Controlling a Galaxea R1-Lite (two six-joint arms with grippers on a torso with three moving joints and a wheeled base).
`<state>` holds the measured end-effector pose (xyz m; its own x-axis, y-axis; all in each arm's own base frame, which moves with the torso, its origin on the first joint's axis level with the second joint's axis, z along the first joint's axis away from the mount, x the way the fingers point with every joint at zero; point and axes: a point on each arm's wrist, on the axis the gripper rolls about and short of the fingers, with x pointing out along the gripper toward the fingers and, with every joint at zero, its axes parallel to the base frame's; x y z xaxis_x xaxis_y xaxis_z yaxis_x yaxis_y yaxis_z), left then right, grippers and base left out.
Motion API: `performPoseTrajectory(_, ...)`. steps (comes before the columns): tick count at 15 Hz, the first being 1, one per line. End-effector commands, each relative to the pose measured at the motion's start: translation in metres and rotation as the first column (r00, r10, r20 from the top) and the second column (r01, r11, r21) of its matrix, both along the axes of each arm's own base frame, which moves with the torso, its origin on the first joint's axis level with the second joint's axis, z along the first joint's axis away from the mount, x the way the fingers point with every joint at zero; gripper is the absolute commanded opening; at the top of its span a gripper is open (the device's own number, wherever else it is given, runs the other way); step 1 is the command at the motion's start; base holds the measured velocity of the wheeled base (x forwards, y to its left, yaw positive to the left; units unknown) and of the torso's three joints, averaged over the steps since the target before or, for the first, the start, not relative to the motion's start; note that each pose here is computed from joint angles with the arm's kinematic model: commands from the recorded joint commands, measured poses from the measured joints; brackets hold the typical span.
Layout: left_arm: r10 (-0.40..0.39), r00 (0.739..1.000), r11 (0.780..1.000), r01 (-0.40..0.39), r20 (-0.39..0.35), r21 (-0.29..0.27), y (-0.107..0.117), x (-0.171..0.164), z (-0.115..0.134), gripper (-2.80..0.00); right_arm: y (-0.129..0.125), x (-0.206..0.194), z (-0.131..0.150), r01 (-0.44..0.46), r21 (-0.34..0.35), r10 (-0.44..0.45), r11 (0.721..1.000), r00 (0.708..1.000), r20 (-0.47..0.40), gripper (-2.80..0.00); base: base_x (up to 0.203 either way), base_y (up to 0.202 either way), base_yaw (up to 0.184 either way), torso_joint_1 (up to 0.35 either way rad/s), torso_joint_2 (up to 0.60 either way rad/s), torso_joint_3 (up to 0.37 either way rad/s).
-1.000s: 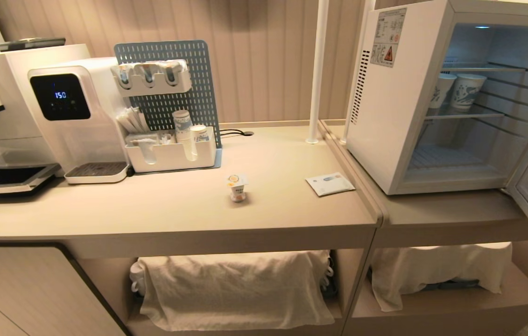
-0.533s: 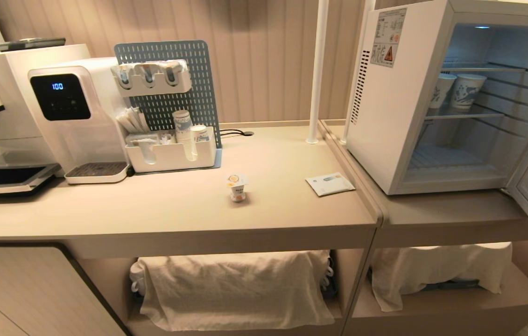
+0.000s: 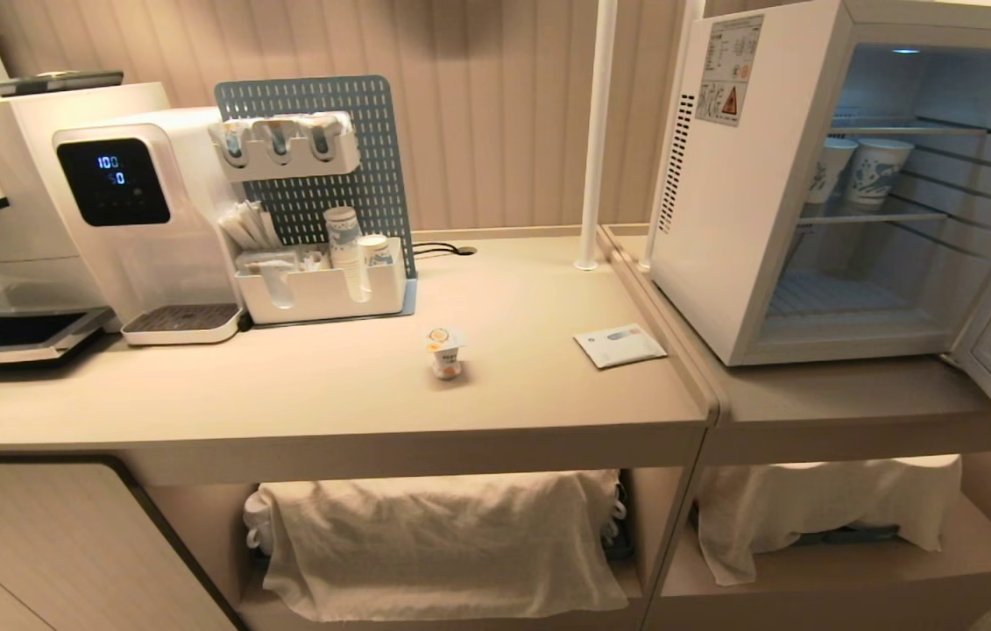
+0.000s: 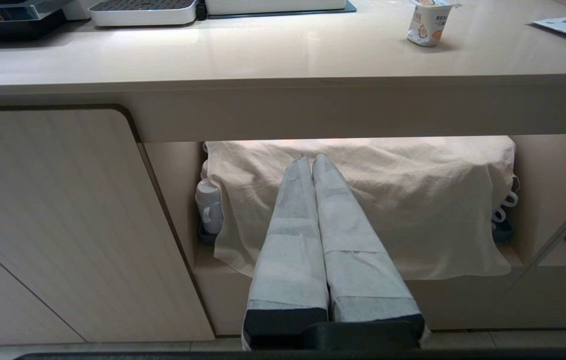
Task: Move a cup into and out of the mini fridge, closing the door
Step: Open the freezer door
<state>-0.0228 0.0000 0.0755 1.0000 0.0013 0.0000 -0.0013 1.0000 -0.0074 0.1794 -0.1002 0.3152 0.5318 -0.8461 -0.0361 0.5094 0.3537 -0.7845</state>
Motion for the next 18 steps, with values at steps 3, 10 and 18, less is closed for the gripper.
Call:
performPoseTrajectory(3,0.0,1.0,1.0,0.0,0.0,0.0,0.0,0.0,0.0,-2.8,-0.024,0.014,0.004,0.069,-0.001,-0.069,0.998,0.998,-0.01,-2.8,0.0,0.0,0.0,0.0,0.0,0.0)
performPoseTrajectory(10,0.0,1.0,1.0,0.0,0.0,0.0,0.0,0.0,0.0,-2.8,-0.043,0.019,0.019,0.128,-0.019,-0.128,0.992,0.991,0.027,-2.8,0.0,0.0,0.0,0.0,0.0,0.0)
performPoseTrajectory(18,0.0,1.0,1.0,0.0,0.0,0.0,0.0,0.0,0.0,-2.8,-0.097,0.039,0.025,0.241,-0.027,-0.24,0.97,0.97,0.031,-2.8,0.0,0.0,0.0,0.0,0.0,0.0)
